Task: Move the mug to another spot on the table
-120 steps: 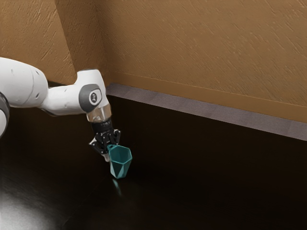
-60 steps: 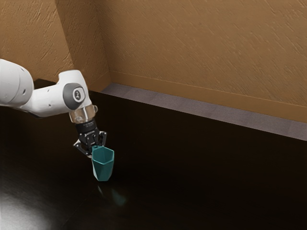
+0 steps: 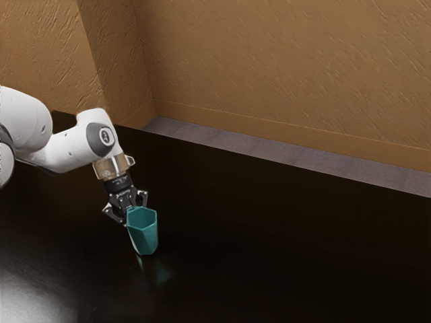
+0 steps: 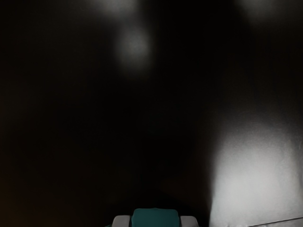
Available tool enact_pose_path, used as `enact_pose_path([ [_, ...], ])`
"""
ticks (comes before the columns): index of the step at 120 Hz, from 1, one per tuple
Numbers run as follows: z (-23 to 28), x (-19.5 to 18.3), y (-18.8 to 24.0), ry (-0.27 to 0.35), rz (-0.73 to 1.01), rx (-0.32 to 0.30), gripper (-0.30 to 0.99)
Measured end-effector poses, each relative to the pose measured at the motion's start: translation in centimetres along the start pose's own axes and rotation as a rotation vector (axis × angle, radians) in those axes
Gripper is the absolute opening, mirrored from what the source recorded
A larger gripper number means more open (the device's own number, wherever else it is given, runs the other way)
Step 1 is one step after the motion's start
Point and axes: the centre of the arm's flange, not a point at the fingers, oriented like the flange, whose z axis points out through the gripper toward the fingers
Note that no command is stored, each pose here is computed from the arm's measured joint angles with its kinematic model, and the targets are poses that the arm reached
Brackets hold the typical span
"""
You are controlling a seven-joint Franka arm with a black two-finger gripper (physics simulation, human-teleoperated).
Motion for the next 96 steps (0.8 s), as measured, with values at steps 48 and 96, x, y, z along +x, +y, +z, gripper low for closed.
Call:
enact_pose_path([
  [48, 0.96, 0.27, 0.17, -0.048, 0.09, -0.01, 0.01],
  [96, 0.76, 0.05, 0.5, -0.052, 0.152, -0.026, 0.43],
])
